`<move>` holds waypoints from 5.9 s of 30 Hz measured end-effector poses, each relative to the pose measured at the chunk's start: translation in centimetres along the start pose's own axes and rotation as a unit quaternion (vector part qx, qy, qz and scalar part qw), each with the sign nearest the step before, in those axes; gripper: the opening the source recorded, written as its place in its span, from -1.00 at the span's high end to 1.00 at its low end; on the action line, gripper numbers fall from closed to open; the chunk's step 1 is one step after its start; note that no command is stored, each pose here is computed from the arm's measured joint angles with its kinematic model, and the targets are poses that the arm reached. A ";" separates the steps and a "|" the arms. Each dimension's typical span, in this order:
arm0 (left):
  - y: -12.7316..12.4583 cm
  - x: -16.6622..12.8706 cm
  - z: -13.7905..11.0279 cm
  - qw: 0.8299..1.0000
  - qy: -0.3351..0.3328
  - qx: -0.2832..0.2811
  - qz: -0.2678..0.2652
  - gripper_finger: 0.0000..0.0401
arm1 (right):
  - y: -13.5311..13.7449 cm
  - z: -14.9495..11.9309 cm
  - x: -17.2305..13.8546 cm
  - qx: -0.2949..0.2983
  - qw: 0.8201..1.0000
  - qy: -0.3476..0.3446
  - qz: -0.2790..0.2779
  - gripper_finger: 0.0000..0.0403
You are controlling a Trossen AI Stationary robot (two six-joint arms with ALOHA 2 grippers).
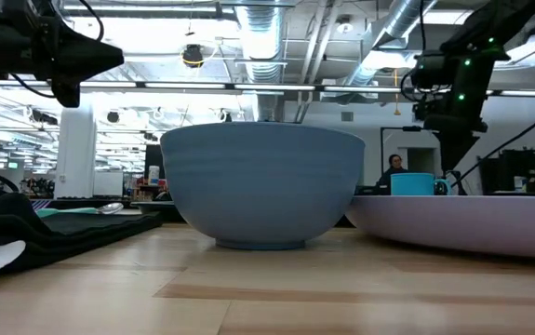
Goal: Set up tray
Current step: Put the blue mug on top of the black tray
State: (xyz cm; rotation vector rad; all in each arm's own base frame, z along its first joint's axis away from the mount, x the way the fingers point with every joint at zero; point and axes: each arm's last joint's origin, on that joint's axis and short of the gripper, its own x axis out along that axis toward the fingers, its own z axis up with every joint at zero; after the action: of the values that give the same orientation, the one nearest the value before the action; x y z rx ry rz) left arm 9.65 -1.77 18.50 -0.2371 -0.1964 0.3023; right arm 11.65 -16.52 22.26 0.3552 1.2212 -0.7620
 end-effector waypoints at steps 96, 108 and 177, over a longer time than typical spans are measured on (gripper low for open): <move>0.0 0.0 -0.1 1.000 0.004 0.000 -0.003 0.79 | -1.3 1.5 5.0 0.047 0.996 0.066 -0.026 0.00; 0.0 0.0 -0.1 1.000 0.004 0.000 -0.003 0.79 | -1.3 1.8 5.0 0.058 0.997 0.051 -0.029 0.23; 0.0 0.0 -0.1 1.000 0.004 0.000 -0.003 0.79 | 7.2 10.1 0.4 -0.045 0.998 0.005 0.045 0.79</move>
State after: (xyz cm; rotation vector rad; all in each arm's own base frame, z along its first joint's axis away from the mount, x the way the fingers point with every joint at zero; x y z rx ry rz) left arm 9.67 -1.79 18.43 -0.2366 -0.1893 0.2953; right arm 23.84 -17.92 24.12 0.3378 1.2375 -0.6267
